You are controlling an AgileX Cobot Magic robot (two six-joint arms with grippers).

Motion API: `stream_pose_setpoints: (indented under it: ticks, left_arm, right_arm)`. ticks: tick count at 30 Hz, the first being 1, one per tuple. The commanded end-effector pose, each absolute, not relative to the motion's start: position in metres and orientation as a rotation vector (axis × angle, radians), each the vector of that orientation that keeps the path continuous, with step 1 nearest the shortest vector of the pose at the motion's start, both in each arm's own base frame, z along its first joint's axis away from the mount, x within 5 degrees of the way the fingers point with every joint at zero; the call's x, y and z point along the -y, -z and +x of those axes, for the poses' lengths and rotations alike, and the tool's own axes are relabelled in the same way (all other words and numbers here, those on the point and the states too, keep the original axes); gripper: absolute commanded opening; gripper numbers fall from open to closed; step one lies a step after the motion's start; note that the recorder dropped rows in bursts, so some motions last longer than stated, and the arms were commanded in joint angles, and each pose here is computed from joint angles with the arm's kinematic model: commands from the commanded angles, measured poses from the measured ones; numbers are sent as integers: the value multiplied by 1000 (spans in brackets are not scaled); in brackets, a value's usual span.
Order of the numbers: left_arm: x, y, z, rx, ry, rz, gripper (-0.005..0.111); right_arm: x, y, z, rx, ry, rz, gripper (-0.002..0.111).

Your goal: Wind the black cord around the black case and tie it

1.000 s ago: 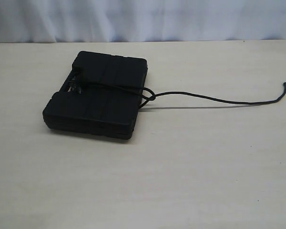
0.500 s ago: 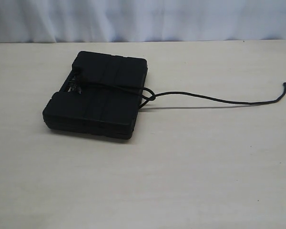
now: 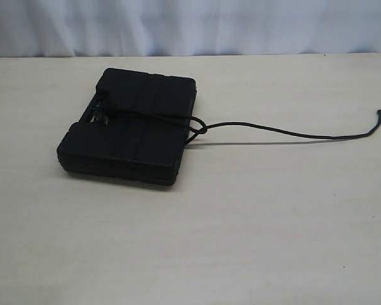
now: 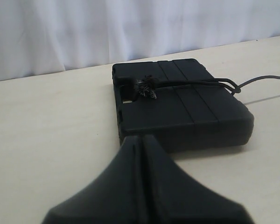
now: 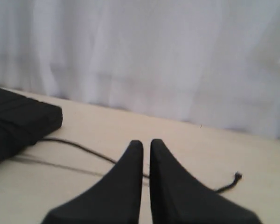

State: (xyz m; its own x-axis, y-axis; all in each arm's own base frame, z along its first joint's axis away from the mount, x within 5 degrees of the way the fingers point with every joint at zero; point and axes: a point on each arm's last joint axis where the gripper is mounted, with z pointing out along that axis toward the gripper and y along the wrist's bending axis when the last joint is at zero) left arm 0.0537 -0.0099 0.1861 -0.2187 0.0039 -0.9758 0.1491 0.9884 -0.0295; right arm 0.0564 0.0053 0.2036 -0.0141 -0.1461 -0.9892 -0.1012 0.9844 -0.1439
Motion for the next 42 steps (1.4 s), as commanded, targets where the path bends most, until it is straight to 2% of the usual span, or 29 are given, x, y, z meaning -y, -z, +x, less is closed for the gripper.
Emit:
stream_pose_setpoints:
  ticks: [1, 20, 42]
  left_arm:
    - [10, -186, 54, -1781, 136, 112, 0]
    - [10, -186, 54, -1783, 134, 114, 0]
    - [10, -186, 54, -1784, 134, 114, 0]
  right_arm:
    - [-4, -191, 55, -1718, 2, -148, 5]
    - [1, -185, 54, -1788, 142, -189, 5]
    - [-1, -184, 54, -1797, 92, -162, 5]
